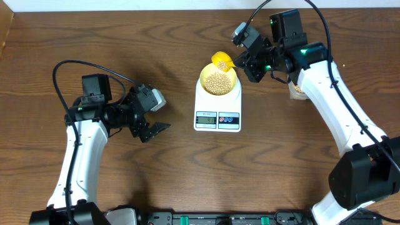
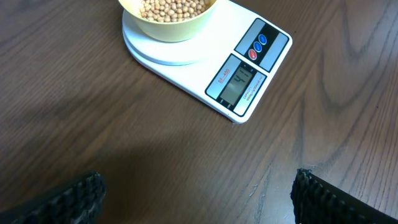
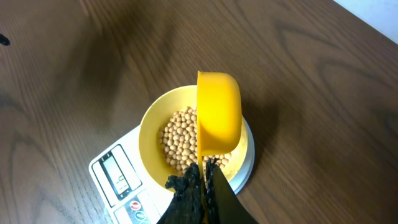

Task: Scoop item into bowl and weigh 50g on scale
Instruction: 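Tilt scoop with right gripper to pour soybeans into bowl, then move empty yellow scoop with right gripper back to the soybean tub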

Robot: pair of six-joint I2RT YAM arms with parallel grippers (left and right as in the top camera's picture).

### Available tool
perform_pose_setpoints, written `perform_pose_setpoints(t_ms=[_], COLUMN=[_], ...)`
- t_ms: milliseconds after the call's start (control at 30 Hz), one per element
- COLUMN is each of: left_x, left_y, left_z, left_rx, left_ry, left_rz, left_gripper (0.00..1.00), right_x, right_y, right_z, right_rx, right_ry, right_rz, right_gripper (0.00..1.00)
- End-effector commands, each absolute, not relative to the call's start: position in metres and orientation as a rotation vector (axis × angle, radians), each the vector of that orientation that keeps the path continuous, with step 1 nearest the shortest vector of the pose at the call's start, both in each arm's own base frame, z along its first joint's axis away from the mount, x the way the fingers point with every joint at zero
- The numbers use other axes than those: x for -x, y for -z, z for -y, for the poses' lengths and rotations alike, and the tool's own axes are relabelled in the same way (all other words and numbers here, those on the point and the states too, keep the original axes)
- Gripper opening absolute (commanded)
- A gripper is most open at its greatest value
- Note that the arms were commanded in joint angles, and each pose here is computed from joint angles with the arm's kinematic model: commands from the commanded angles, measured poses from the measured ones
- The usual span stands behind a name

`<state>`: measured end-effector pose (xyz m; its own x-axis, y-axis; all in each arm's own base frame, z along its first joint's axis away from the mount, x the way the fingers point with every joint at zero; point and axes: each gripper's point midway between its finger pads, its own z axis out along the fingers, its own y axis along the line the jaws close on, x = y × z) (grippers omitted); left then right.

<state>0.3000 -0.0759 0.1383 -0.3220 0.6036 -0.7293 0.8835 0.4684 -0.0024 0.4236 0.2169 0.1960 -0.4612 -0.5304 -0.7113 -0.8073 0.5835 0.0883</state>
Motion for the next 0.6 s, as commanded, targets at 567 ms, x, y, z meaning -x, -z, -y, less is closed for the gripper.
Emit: perform_pose_setpoints(t_ms=[567], left_x=[-0.2973], left_y=[-0.1339], left_z=[0.0760], left_rx=[-1.222], left_ry=[0.556], left_rz=[-2.061], left_gripper=[0.98], right_x=[-0.4300], right_y=[-0.2187], right_z=[-0.2205], right_rx=[1.219], right_ry=[-0.452], right_rz=[-1.975], right_gripper=[0.01])
